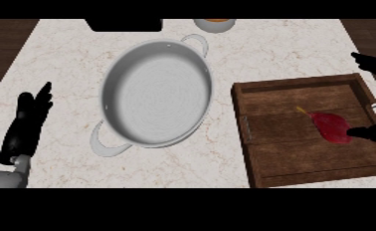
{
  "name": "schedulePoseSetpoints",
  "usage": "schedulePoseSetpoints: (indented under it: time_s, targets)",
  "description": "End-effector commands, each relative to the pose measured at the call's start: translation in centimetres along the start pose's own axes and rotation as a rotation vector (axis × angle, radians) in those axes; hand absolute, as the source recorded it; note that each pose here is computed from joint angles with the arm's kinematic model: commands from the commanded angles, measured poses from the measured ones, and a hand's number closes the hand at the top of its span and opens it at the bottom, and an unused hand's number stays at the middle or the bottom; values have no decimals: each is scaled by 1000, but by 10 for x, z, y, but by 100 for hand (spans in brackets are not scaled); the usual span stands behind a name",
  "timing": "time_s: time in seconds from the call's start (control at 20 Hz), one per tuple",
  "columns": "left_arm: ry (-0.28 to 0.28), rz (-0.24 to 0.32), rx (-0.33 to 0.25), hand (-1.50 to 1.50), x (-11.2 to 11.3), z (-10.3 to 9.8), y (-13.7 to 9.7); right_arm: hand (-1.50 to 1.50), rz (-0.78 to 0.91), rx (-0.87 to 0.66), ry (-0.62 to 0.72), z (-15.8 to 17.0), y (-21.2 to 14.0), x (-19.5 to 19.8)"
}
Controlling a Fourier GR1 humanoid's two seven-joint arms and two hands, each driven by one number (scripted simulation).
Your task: Pick the pear from the tray and place it in the pot
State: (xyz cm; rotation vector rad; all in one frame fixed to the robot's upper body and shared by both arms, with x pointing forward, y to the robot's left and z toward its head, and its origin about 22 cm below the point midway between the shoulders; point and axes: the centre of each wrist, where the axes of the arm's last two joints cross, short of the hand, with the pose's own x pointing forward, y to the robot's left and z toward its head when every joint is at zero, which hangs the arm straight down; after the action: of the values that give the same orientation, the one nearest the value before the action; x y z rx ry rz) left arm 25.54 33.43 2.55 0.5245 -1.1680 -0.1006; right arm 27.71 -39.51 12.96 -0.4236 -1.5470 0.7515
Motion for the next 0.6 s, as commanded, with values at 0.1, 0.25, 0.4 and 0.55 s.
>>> schedulePoseSetpoints:
  time_s: [0.1,0.25,0.4,0.55]
  targets:
    - [-8,-13,-8,0,12,-2,-4,-150,244,201,150,-6,-44,44]
    - [22,-6,-9,0,12,-1,-11,-150,323,344,192,-3,-38,64]
    - [-3,-11,5,0,21,-12,-4,-150,343,500,280,-12,-37,55]
    - [-20,-6,-21,0,-2,5,-24,-150,348,562,289,-20,-51,77]
